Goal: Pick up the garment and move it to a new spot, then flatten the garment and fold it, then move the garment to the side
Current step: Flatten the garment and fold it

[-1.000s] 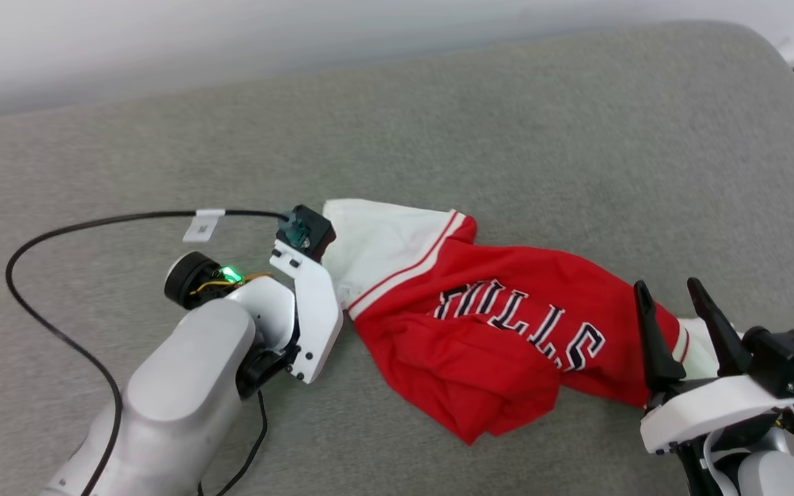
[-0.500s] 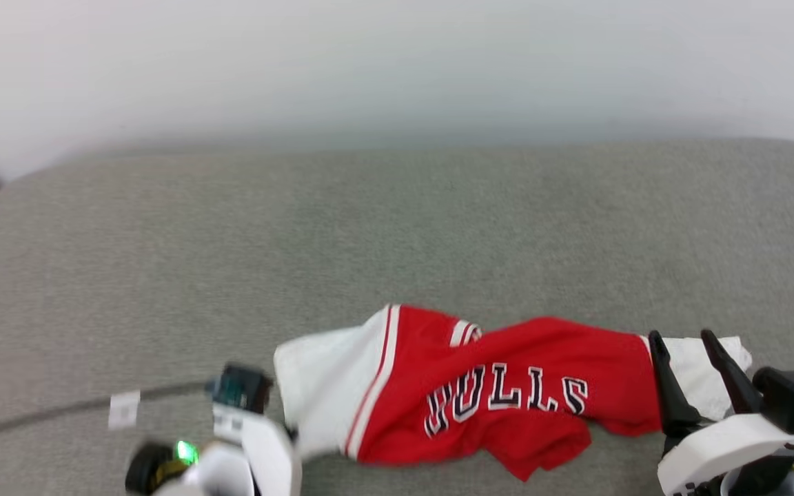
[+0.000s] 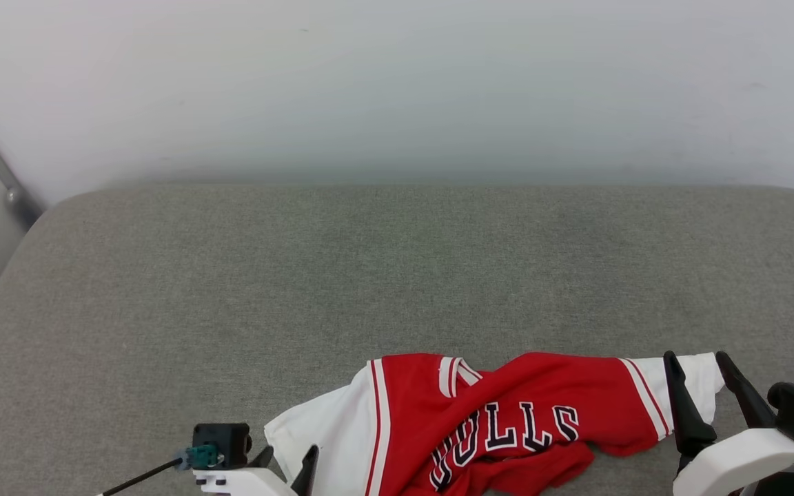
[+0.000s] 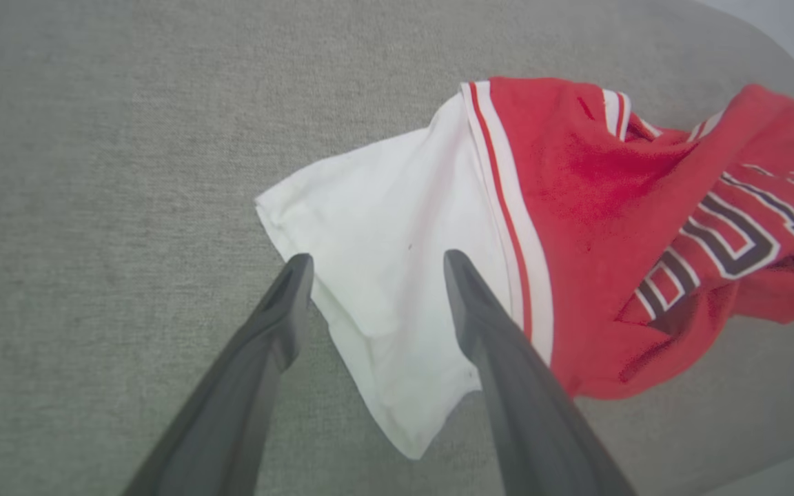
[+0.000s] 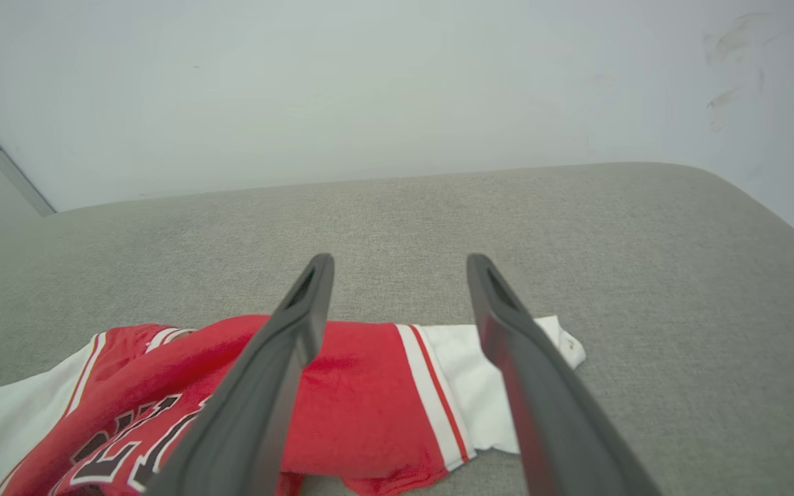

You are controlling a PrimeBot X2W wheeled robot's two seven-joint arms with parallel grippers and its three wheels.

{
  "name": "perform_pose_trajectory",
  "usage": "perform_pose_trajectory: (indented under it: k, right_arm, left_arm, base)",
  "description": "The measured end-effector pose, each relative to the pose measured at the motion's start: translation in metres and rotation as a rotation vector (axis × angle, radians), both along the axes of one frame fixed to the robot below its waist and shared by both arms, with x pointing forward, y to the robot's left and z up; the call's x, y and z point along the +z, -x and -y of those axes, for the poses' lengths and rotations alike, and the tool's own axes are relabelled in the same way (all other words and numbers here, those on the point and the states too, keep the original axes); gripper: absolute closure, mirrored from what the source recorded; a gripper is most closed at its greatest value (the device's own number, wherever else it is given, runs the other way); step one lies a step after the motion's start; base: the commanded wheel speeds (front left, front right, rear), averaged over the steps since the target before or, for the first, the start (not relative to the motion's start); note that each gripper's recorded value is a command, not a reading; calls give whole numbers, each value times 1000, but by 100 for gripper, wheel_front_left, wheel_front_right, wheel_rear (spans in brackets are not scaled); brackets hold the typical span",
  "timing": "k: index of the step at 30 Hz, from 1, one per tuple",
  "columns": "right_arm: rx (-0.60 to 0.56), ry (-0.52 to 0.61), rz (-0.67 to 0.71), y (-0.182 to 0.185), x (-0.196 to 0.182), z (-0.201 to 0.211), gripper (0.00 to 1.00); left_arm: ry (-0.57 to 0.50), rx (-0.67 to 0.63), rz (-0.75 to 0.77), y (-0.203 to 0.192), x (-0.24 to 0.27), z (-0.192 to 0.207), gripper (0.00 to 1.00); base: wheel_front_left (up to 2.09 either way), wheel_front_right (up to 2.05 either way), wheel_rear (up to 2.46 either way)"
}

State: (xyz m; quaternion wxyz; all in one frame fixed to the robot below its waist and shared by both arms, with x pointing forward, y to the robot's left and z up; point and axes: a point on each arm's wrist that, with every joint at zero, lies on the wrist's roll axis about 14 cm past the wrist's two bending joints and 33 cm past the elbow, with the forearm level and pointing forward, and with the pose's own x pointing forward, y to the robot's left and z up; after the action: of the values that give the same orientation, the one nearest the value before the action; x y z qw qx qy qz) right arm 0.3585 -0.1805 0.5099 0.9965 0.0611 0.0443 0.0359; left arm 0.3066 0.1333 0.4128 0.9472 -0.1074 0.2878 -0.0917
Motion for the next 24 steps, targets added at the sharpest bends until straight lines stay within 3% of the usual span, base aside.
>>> perform_pose_trajectory:
  k: [12, 16, 24]
  right_arm:
    - [-36, -27, -61, 10, -8, 14, 0]
    - [-83, -30, -169, 14, -29, 32, 0]
    - [-181, -80, -522, 21, -84, 80, 0]
  left_arm:
    - [-15, 149, 593, -45, 110, -27, 0]
    - [-23, 167, 658, -46, 126, -32, 0]
    - [-58, 182, 694, -49, 135, -42, 0]
  base:
    - [0, 0, 0]
    - [0, 0, 0]
    - [0, 0, 0]
